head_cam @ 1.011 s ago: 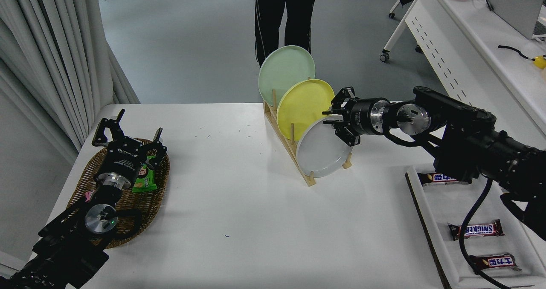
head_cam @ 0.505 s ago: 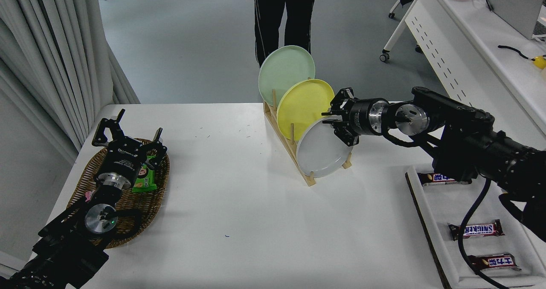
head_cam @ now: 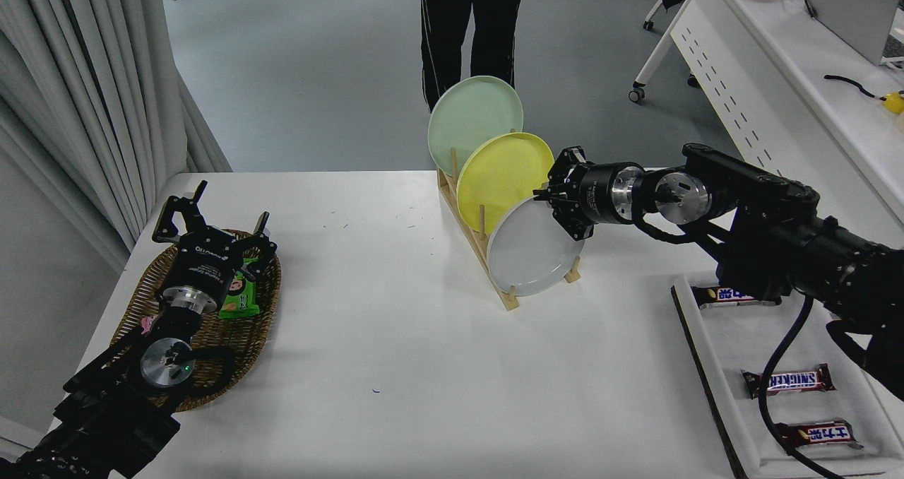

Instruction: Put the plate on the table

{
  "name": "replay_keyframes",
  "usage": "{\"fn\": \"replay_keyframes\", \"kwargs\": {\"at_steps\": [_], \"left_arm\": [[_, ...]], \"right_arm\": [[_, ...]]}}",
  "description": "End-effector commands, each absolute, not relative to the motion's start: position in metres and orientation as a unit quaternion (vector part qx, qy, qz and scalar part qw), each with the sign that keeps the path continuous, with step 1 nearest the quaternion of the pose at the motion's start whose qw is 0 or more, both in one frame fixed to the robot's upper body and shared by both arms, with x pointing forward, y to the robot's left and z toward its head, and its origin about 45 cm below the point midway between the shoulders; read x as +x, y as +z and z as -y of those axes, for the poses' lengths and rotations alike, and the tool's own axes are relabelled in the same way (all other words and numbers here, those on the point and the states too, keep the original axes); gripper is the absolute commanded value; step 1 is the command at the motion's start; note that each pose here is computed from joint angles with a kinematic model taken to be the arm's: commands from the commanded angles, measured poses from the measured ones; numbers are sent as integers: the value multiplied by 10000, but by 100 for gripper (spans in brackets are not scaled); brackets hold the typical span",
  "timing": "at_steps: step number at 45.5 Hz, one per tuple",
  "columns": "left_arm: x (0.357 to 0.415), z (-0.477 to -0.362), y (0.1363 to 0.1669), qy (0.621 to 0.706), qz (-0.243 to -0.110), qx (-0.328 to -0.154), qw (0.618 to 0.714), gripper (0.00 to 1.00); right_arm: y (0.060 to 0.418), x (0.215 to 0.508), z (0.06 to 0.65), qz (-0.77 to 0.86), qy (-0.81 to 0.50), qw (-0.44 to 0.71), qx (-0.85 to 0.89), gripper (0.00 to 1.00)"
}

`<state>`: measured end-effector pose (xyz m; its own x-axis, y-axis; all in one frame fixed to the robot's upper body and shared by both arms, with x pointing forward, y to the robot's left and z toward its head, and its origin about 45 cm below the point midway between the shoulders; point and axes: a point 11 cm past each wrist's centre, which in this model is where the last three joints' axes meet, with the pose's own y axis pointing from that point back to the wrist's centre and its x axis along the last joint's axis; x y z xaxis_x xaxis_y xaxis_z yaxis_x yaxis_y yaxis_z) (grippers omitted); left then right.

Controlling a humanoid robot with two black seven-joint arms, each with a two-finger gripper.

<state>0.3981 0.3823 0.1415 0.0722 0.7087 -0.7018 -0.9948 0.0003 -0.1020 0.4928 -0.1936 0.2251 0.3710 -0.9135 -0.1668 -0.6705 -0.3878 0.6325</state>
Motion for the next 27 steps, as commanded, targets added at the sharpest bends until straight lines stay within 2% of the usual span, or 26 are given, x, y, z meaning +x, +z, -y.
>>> {"fn": "replay_keyframes", "kwargs": {"at_steps": [1,12,27], "left_arm": [[3980,-3823,1415,6390,-2362,-3028,6666,100],[3980,-3823,1415,6390,-2362,-3028,6666,100],[3980,-3823,1415,6389,-2362,-3028,6666,100]], "right_arm": [[2264,4931,1940,4991,-2553,2371,7934,0],[2298,4939,1973,4991,-2586,2387,7918,0],[2586,5033,1933,5009,-2532,2185,7983,0]]}}
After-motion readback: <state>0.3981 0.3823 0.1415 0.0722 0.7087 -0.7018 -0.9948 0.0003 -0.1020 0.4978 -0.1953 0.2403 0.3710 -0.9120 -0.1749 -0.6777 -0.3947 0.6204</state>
